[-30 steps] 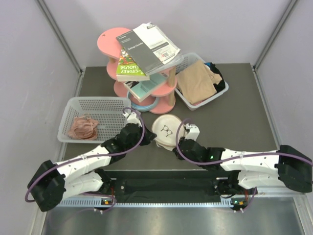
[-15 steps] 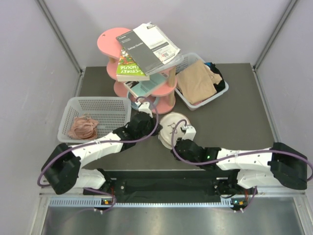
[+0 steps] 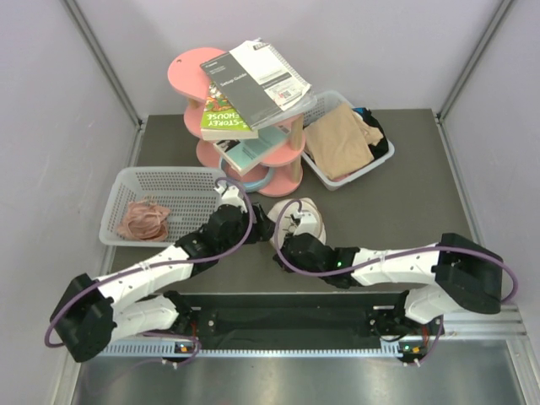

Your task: Unzip the laundry bag and remove the bra

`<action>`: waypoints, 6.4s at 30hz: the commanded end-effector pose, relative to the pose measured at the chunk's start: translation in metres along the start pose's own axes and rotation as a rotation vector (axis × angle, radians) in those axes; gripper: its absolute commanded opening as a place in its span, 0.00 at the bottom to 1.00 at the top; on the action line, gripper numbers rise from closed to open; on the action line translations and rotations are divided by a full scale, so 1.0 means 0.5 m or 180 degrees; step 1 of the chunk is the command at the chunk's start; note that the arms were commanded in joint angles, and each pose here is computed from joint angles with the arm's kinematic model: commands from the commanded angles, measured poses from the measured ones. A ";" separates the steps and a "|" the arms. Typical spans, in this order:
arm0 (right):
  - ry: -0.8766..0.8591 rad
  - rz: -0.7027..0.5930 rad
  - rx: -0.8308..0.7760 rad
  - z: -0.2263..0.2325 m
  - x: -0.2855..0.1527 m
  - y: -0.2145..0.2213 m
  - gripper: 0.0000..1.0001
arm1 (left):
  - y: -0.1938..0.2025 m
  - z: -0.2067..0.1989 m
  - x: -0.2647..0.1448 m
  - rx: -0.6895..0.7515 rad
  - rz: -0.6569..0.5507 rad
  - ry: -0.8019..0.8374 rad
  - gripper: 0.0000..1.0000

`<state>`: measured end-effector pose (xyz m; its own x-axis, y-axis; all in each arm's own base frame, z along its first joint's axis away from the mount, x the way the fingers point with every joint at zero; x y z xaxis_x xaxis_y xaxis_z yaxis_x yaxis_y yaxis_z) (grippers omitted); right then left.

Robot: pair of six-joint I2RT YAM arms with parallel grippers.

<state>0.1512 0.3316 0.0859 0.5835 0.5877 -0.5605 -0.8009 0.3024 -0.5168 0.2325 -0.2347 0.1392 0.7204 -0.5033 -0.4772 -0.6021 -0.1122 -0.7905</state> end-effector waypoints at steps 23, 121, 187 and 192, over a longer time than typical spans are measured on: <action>-0.0305 -0.0064 0.0025 0.072 0.002 -0.015 0.00 | 0.046 -0.030 0.001 -0.0462 0.0118 0.0422 0.00; -0.0323 0.0014 0.0099 0.072 0.001 -0.013 0.00 | 0.052 0.023 -0.001 -0.0331 0.0139 0.0096 0.00; -0.0505 0.0165 -0.0056 0.124 0.026 -0.005 0.00 | 0.055 0.018 -0.028 -0.0588 0.0054 0.0219 0.00; -0.0473 0.0176 -0.0056 0.120 0.029 -0.002 0.00 | 0.054 0.020 -0.027 -0.0578 0.0049 0.0204 0.00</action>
<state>0.1482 0.3705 0.0998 0.5003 0.6760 -0.5411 -0.8401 0.2279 -0.4922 0.2045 -0.2215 0.1140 0.6688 -0.5587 -0.4905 -0.6953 -0.2367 -0.6786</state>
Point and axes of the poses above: each gripper's point midway between its finger pads, its own x axis out along the fingers, its own z axis along the line the jaws close on, y = z × x, the point moved 2 cm from there along -x, back along the fingers, and after that the axes turned 13 degrees about x, right-handed, at the moved point
